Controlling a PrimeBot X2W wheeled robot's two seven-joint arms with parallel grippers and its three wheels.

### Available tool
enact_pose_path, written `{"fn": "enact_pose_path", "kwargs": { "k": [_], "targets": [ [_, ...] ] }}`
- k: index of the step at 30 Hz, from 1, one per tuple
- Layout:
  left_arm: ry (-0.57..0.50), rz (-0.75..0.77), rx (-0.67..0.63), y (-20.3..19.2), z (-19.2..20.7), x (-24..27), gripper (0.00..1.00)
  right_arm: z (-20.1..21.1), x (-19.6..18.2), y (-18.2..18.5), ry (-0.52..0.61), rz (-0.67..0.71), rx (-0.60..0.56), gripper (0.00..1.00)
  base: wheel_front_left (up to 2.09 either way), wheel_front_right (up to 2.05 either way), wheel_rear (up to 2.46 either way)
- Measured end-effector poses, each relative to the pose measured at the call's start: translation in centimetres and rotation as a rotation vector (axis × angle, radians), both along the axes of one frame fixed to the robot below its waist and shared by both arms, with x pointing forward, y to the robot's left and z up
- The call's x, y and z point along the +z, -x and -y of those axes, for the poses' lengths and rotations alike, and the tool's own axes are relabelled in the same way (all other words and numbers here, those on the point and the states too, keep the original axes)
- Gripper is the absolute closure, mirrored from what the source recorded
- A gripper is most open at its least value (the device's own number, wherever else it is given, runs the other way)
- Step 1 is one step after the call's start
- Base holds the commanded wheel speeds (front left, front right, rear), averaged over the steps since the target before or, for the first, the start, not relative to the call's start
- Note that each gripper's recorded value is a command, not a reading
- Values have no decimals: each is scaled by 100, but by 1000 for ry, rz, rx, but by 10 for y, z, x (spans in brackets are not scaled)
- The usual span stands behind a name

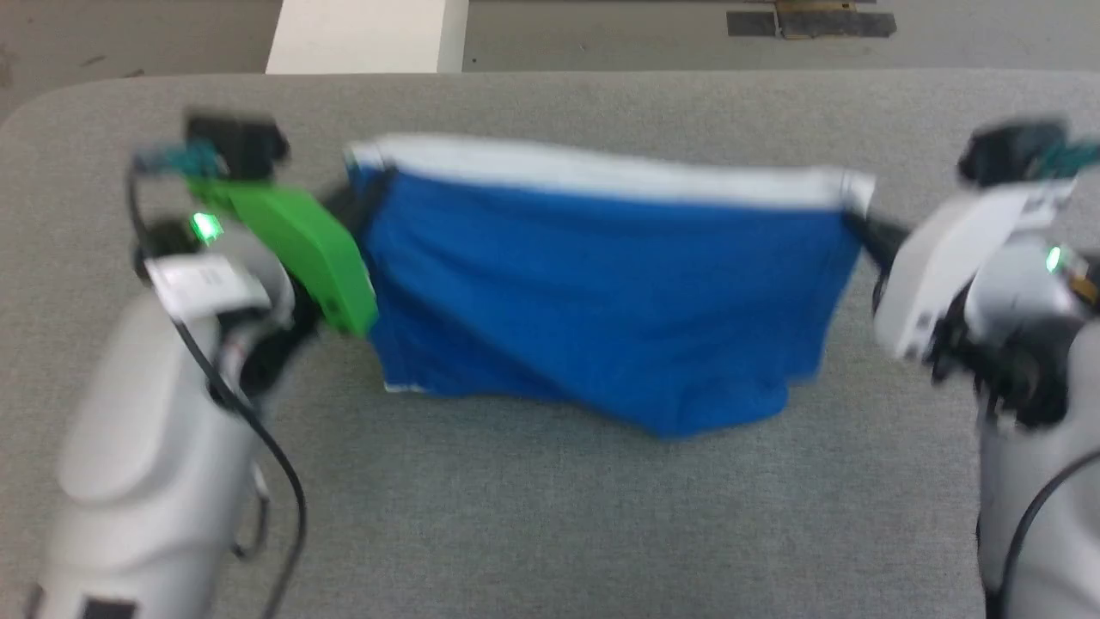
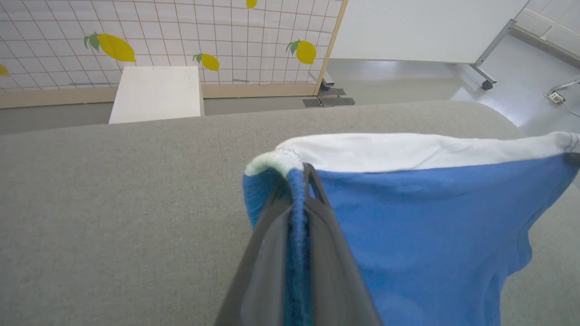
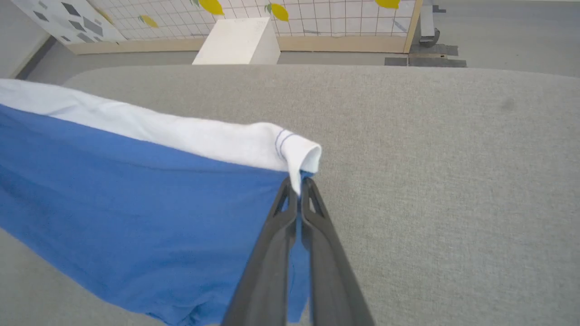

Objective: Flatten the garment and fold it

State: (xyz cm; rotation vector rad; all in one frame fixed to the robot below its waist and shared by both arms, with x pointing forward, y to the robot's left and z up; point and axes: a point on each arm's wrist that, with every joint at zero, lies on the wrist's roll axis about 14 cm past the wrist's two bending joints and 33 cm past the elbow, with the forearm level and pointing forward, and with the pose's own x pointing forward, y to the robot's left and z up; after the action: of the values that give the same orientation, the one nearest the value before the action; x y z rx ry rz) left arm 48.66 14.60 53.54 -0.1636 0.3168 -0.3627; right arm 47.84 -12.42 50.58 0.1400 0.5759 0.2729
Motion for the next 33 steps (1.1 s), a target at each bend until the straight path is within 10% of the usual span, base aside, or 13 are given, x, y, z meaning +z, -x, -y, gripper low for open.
{"fn": "enact_pose_path", "kwargs": {
  "k": [16, 26, 33],
  "targets": [
    [-74, 523, 54, -139, -16, 164, 100, 0, 176, -165, -206, 472, -73, 100, 0, 0, 0],
    [44, 614, 13, -142, -3, 148, 100, -7, 159, -179, -232, 510, -77, 100, 0, 0, 0],
    [121, 488, 11, -87, -14, 70, 100, -12, 81, -126, -254, 359, -57, 100, 0, 0, 0]
  ]
}}
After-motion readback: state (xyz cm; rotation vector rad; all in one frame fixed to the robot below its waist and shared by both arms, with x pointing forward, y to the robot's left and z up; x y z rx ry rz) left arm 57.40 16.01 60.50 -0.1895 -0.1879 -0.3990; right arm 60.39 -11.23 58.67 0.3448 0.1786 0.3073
